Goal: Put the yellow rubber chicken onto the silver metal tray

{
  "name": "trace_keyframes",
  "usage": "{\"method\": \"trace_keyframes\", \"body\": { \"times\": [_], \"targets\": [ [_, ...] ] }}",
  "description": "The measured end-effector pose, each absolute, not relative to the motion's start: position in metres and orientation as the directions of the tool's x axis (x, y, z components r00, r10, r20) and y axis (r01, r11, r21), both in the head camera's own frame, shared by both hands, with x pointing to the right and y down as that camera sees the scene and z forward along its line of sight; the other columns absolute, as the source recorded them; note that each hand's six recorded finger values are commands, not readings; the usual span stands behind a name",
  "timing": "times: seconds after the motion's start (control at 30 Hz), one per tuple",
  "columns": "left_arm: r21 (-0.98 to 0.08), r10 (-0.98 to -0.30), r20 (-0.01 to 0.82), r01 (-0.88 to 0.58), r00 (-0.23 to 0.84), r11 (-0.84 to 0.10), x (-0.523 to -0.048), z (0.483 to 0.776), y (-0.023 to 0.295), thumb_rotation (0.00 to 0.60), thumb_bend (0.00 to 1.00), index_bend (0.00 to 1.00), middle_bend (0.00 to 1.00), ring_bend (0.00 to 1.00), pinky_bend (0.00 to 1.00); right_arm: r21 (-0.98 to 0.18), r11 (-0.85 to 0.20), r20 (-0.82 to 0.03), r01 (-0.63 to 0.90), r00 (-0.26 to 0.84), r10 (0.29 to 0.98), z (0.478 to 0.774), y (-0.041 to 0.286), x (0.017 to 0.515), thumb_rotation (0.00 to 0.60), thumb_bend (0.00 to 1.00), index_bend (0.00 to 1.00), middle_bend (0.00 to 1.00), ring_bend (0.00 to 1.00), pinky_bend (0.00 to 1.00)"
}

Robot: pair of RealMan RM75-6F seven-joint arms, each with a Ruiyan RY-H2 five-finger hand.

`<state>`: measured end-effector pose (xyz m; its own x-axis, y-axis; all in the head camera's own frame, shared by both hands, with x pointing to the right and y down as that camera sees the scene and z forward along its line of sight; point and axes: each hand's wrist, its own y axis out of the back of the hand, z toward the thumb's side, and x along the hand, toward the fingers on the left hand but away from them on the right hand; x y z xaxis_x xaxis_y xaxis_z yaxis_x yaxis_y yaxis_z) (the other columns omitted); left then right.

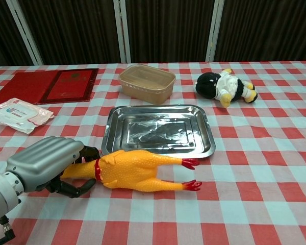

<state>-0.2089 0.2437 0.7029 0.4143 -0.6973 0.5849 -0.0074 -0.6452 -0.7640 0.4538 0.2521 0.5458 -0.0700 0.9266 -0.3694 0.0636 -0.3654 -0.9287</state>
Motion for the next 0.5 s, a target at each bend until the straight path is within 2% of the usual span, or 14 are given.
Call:
{"method": "trace_keyframes", "body": {
  "times": [0.2,0.37,0.5],
  "targets": [
    [-0.772,-0.704,0.542,-0.059,0.459,-0.633,-0.207,0.693,0.24,0.6,0.66,0.51,0.57,0.49,0.46,-0.927,-0.37,-0.374,0.064,-0.068,0.925,0.547,0.25,0.452,0.6,0.19,0.14,0.15,0.18,0.24],
    [-0.792,-0.704,0.484,-0.081,0.519,-0.604,-0.206,0.68,0.234,0.6,0.72,0.55,0.61,0.53,0.5,-0.925,-0.374,-0.378,0.07,-0.06,0.924,0.548,0.249,0.45,0.6,0.19,0.14,0.15,0.18,0.24],
    [-0.805,-0.696,0.433,-0.102,0.572,-0.585,-0.208,0.669,0.226,0.6,0.83,0.59,0.65,0.57,0.56,-0.924,-0.373,-0.377,0.08,-0.043,0.925,0.546,0.246,0.446,0.6,0.19,0.14,0.15,0.18,0.24]
  ]
}}
